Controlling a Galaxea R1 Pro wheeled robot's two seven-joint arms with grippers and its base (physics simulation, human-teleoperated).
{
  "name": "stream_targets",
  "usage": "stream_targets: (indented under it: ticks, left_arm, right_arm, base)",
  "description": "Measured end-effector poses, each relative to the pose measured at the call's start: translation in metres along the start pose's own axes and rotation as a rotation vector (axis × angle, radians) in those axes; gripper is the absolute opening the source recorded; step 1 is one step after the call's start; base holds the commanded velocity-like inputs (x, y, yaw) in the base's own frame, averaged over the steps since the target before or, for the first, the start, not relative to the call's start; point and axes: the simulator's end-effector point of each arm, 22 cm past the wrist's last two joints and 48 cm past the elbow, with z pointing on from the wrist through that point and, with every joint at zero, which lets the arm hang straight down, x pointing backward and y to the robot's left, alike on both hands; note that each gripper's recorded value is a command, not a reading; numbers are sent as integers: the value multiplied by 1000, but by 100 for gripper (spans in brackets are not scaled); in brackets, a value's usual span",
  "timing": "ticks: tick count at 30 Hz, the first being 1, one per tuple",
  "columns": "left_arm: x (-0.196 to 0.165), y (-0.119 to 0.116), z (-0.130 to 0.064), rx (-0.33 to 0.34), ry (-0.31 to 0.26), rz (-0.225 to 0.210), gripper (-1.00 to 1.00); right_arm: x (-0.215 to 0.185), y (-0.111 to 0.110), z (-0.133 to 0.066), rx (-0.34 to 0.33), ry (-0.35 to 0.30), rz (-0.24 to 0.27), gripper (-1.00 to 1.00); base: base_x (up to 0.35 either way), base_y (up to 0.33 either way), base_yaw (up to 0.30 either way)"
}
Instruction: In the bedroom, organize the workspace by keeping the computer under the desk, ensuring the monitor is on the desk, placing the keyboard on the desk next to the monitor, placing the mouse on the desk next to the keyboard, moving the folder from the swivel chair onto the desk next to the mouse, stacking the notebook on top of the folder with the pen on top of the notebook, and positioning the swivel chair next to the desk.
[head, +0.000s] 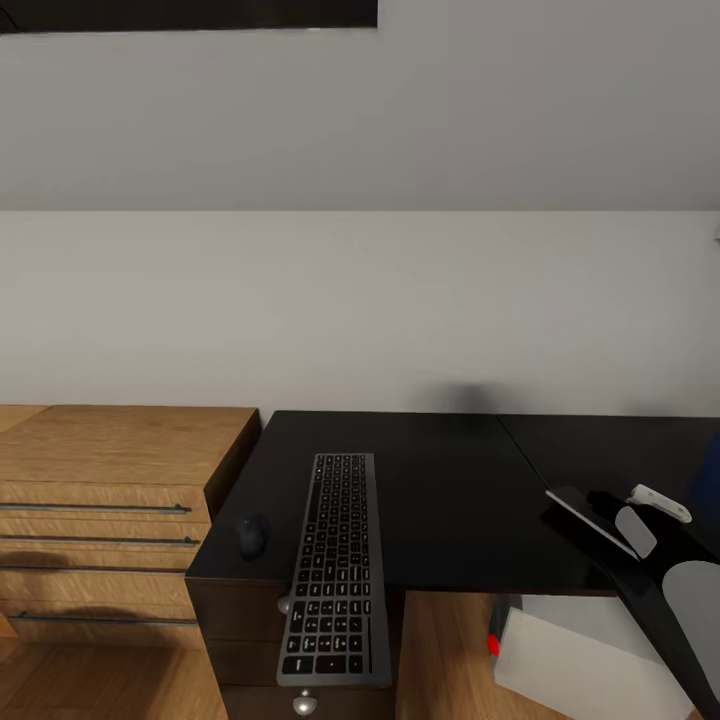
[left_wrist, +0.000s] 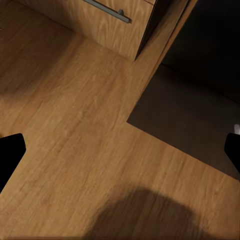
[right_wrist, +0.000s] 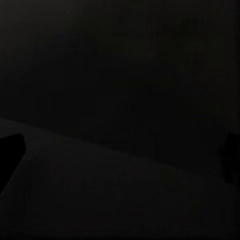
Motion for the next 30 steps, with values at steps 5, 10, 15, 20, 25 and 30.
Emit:
stream_targets:
  ticks: [5,10,15,20,25,30]
  left_arm:
    - [0,1,0,-2,1,-1,100]
    - [-1,-2,-3,-1,3,-3,100]
    - [-6,-7,-9,3,6,-8,100]
    - [-6,-8,-10,4,7,-9,100]
    - [-2,-4,-9,-4,15,-5,100]
    - [6,7,-7,-28,30,6,100]
  right_arm:
    - [0,0,0,0,0,-1,100]
    - [-2,0,-2,1,3,5,100]
    - [-10,3,-6,0,3,5,100]
    - [-10,3,-6,0,3,5,100]
    - [-10,4,-6,-1,3,4,100]
    - [-10,4,-6,-1,3,4,100]
  base:
    - [-6,0,0]
    - [-1,0,0]
    - [0,0,0]
    - [0,0,0]
    - [0,0,0]
    - [0,0,0]
